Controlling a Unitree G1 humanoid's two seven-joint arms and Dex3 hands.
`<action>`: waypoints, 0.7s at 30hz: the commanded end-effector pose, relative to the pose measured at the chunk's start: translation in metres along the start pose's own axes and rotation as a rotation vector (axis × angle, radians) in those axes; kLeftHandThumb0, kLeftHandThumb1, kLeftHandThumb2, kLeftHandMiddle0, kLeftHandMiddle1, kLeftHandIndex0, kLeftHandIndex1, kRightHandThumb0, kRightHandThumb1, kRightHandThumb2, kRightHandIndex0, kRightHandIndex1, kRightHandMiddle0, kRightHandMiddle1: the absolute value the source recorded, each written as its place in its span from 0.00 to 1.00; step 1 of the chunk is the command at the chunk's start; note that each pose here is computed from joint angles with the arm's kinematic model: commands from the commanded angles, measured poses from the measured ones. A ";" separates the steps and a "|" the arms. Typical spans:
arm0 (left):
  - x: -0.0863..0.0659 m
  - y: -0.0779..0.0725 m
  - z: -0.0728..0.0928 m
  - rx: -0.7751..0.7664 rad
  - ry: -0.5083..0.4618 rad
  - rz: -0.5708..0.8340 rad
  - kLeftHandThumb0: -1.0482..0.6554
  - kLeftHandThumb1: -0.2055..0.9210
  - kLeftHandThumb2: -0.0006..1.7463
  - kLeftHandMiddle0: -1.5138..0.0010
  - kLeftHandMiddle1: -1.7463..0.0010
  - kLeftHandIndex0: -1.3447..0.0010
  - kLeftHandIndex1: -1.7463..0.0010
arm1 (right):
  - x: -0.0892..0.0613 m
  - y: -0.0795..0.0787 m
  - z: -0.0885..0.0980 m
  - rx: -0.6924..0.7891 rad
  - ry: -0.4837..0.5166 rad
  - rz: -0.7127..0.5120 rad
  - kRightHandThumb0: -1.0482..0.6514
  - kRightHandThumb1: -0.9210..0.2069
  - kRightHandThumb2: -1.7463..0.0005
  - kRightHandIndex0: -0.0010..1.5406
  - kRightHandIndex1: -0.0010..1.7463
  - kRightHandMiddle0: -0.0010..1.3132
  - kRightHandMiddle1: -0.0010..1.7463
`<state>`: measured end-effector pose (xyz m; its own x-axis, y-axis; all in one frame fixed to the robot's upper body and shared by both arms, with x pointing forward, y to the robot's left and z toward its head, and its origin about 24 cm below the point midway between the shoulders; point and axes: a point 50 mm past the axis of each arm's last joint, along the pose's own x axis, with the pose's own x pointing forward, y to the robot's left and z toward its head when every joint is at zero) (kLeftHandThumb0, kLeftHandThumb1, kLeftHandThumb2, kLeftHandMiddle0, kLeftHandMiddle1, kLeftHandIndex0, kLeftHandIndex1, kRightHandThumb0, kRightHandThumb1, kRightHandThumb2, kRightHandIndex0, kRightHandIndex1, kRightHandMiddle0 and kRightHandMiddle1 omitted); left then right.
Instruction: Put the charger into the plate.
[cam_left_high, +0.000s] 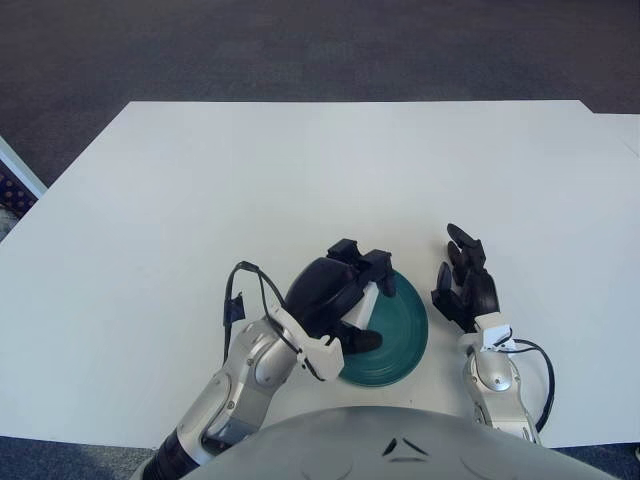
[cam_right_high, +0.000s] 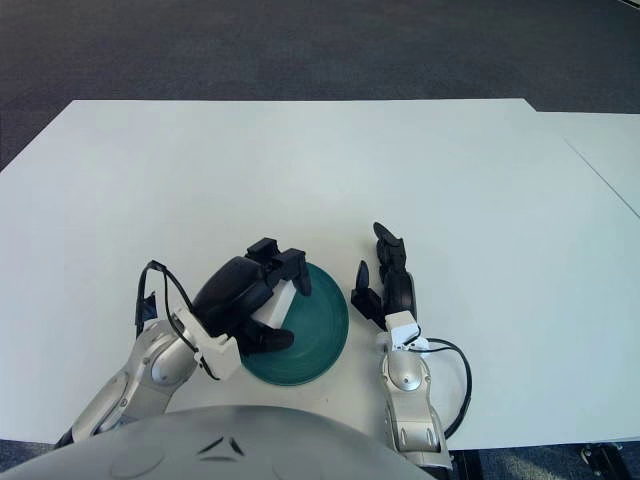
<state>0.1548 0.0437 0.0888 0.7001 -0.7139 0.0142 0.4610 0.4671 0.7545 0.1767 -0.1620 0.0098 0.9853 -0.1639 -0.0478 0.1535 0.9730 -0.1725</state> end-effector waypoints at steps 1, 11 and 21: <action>-0.002 -0.011 0.004 -0.014 -0.011 -0.051 0.35 0.53 0.70 0.28 0.00 0.59 0.00 | -0.006 -0.001 -0.017 -0.018 0.088 0.011 0.20 0.00 0.46 0.14 0.00 0.00 0.33; -0.002 -0.024 0.003 -0.023 -0.008 -0.112 0.36 0.54 0.69 0.29 0.00 0.60 0.00 | -0.004 0.000 -0.015 0.004 0.081 0.012 0.20 0.00 0.47 0.15 0.00 0.00 0.35; 0.006 -0.026 -0.015 0.056 0.021 -0.098 0.36 0.58 0.66 0.31 0.00 0.63 0.00 | -0.004 0.003 -0.013 0.013 0.072 0.002 0.20 0.00 0.46 0.16 0.01 0.00 0.34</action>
<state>0.1508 0.0330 0.0624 0.6485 -0.7573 -0.0767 0.5199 0.3670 0.7713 0.1777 -0.1610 0.0087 0.9856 -0.1636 -0.0415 0.1549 0.9744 -0.1627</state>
